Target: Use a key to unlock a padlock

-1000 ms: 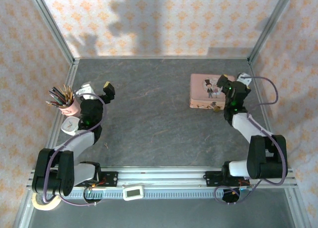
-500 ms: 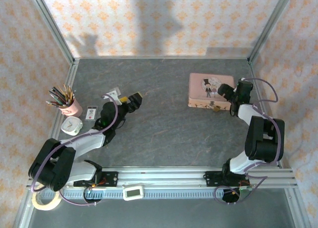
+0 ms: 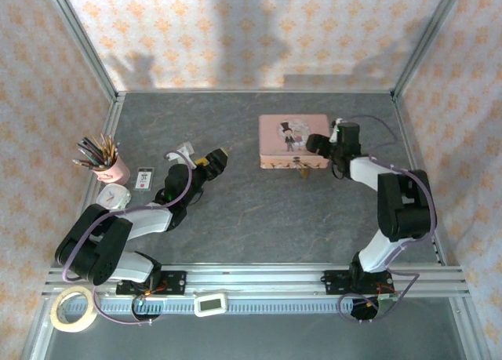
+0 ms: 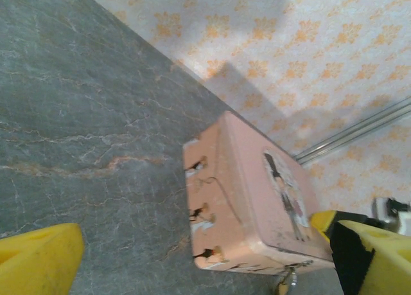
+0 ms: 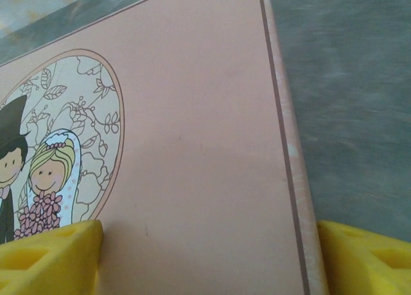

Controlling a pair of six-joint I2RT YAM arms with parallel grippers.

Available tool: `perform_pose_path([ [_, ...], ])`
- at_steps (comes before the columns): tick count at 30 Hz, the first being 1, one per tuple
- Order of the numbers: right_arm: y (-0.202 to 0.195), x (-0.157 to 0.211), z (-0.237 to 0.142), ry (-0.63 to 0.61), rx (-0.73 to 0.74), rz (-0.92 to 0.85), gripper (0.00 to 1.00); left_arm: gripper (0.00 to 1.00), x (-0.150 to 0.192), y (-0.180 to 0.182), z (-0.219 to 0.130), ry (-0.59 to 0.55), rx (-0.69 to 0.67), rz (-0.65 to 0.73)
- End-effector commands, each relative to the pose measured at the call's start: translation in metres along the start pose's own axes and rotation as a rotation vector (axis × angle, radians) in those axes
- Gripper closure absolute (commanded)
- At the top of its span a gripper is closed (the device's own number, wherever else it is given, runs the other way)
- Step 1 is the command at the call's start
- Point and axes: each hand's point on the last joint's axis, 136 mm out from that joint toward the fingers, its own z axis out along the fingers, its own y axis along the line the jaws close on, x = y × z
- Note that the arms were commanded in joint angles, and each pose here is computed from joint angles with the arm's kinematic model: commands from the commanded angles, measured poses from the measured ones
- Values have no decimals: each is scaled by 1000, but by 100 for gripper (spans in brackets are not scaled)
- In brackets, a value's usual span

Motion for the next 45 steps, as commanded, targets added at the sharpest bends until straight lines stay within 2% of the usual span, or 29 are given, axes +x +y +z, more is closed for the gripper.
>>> perform_pose_path([
  [1, 19, 14, 23, 77, -13, -62, 20, 1, -10, -9, -5, -45, 30, -12],
  [5, 49, 3, 47, 100, -54, -124, 21, 1, -13, -6, -9, -54, 5, 8],
  [8, 69, -14, 50, 74, -54, -164, 22, 1, -15, -2, -13, -64, -20, 20],
  [13, 74, -43, 21, -39, 15, -174, 17, 1, -25, 6, -23, -106, -78, 30],
  [16, 71, -48, -8, -79, 46, -173, 13, 1, -27, 13, -28, -78, -154, 80],
  [17, 70, -44, -18, -80, 48, -166, 11, 1, -26, 17, -29, -50, -189, 107],
  [20, 70, -18, -38, -47, 23, -118, 0, 2, -17, 27, -37, 54, -286, 187],
  [23, 76, 18, -51, -10, -9, -76, 0, 13, 3, 38, -52, 185, -343, 222],
  [27, 100, 56, -63, 14, -104, 3, 0, 17, 28, 72, -87, 300, -524, 192],
  [31, 116, 78, -69, 13, -130, 13, 0, 27, 35, 109, -134, 287, -749, 139],
  [35, 121, 85, -68, 5, -144, 12, 0, 34, 36, 136, -175, 222, -885, 59],
  [37, 120, 86, -65, 11, -139, -3, 0, 39, 39, 140, -183, 195, -895, 4],
  [39, 119, 87, -63, 12, -130, -14, 0, 39, 42, 149, -190, 175, -937, -28],
  [45, 113, 90, -62, 7, -108, -25, 0, 40, 61, 168, -199, 215, -1006, -59],
])
